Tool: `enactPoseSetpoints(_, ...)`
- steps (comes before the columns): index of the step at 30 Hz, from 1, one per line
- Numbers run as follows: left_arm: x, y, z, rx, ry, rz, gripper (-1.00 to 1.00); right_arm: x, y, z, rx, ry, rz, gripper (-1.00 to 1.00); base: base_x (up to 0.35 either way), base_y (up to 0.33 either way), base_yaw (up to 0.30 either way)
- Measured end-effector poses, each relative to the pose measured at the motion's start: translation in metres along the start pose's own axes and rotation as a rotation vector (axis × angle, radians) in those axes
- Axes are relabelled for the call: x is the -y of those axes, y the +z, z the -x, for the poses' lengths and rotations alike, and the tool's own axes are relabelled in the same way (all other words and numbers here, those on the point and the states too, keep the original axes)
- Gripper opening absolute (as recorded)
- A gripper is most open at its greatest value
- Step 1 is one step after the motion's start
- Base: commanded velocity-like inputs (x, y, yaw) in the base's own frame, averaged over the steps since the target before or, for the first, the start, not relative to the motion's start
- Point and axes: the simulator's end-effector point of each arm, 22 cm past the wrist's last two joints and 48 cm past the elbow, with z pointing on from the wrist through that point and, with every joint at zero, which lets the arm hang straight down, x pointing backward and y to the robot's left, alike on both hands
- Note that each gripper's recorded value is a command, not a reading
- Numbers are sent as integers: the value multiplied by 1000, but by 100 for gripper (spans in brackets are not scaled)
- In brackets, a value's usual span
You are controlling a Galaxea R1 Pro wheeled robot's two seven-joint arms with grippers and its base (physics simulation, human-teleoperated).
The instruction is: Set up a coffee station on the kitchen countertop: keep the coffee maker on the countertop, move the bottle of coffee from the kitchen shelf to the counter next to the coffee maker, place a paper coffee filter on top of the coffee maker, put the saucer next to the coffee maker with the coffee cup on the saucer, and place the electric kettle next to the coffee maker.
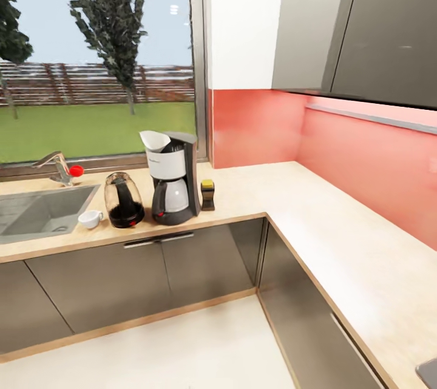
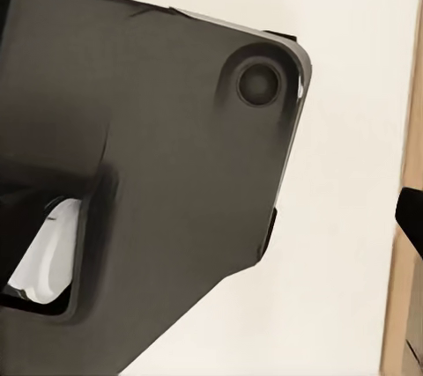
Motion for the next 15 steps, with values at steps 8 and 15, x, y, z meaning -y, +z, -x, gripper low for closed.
enactPoseSetpoints(8, -9, 1, -4, -9, 3, 12, 100, -1, 0, -3, -8, 2, 2, 100, 0, 0, 220)
enactPoseSetpoints(15, -9, 1, -6, -14, 3, 11, 100, -1, -1, -6, -16, 3, 4, 100, 60, 91, 214)
